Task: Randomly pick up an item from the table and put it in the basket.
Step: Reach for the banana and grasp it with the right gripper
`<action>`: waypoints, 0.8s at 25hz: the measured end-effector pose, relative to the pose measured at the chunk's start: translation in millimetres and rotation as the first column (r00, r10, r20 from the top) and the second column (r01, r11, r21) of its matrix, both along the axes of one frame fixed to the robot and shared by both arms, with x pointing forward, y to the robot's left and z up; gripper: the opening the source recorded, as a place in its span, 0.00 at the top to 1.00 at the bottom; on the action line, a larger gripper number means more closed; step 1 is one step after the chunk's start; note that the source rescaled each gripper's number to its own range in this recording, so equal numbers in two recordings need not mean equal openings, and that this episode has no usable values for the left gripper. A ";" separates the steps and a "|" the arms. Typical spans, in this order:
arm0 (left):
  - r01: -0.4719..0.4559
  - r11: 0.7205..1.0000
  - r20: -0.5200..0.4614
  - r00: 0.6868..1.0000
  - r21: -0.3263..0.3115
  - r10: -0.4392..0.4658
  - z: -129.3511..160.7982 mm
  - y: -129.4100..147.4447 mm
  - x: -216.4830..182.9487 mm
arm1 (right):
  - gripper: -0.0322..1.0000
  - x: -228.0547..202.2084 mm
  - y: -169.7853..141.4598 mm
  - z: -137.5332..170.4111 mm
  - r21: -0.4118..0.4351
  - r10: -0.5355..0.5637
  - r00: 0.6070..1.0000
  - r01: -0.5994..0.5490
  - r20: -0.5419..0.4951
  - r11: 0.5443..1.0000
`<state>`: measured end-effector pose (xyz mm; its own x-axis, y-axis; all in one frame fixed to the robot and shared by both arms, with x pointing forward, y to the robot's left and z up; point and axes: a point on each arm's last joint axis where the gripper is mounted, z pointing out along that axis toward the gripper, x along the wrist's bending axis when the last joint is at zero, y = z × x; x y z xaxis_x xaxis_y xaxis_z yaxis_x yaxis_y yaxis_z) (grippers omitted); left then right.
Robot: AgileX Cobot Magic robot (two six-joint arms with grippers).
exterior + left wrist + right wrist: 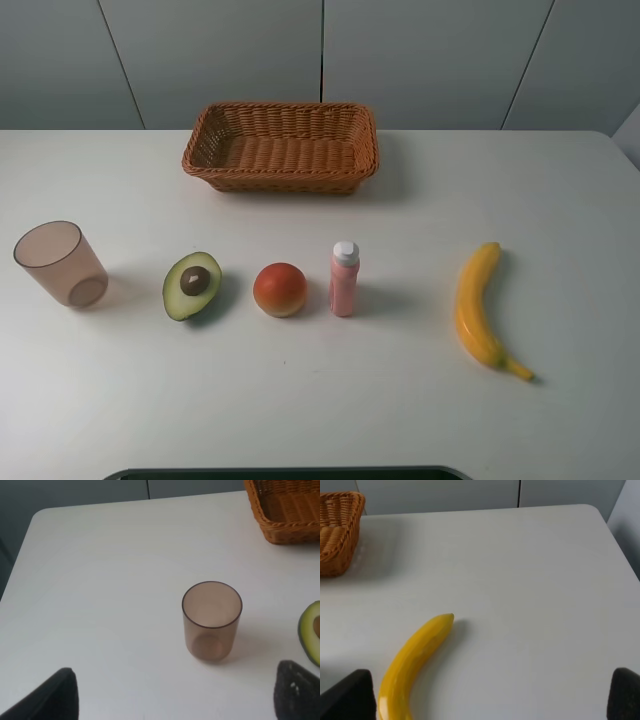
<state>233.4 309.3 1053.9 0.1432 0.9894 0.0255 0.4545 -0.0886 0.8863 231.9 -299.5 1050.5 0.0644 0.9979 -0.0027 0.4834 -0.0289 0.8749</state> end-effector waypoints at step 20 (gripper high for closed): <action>0.000 1.000 0.000 1.000 0.000 0.000 0.0 0.0 0.0 | 0.00 0.0 0.0 0.0 0.000 0.000 1.000 0.000 0.000 1.000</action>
